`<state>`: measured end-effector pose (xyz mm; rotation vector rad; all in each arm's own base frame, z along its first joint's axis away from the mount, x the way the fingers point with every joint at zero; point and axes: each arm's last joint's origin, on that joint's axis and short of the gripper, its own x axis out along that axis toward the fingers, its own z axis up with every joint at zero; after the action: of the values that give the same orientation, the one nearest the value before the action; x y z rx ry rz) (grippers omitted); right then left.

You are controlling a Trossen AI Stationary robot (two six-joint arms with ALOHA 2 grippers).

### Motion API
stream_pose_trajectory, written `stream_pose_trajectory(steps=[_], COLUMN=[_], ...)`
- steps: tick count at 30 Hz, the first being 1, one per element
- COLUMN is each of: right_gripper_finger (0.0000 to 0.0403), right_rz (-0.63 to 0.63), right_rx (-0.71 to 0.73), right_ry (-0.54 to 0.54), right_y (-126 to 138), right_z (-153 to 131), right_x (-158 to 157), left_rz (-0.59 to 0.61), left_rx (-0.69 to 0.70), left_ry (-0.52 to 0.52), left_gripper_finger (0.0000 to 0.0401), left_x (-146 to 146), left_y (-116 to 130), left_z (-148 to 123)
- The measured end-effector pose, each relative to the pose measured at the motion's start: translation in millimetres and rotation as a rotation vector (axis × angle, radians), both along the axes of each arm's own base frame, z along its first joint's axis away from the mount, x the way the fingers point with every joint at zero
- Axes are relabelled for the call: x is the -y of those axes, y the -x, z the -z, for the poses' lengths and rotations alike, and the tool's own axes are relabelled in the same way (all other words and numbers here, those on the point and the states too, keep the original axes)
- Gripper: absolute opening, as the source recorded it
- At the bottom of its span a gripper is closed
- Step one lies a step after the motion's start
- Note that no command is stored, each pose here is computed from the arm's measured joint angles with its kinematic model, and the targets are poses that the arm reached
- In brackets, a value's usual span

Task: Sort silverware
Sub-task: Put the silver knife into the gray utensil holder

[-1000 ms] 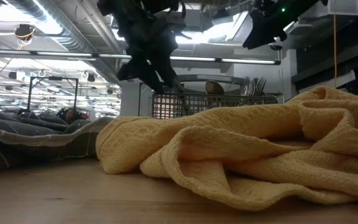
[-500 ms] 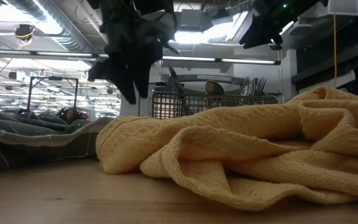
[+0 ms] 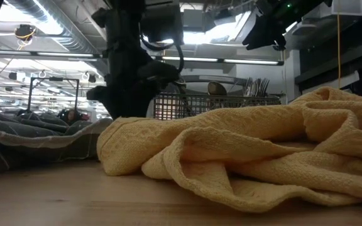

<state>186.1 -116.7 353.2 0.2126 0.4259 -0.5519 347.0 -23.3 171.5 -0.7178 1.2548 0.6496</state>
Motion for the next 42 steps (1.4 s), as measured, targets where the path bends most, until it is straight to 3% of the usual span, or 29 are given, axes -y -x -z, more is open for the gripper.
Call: stream_pose_trajectory(steps=[6, 21, 33, 42], right_gripper_finger=[0.0149, 0.0149, 0.0149, 0.0149], right_rz=[0.001, -0.001, -0.001, -0.002], right_rx=[-0.006, -0.075, -0.074, -0.074], right_ry=[-0.003, -0.036, -0.035, -0.033], right_y=[0, 3, 3, 3], right_z=[1, 7, 7, 7], right_x=[0, -2, -2, -2], left_rz=[-0.002, 0.017, -0.076, -0.180], left_rx=[-0.035, -0.349, -0.225, -0.110], left_ry=[-0.001, -0.028, 0.132, 0.145], left_gripper_finger=[0.0127, 0.0127, 0.0127, 0.0127], left_x=[0, -3, 2, -2], left_y=[1, 31, 18, 7], left_z=[5, 6, 7, 6])
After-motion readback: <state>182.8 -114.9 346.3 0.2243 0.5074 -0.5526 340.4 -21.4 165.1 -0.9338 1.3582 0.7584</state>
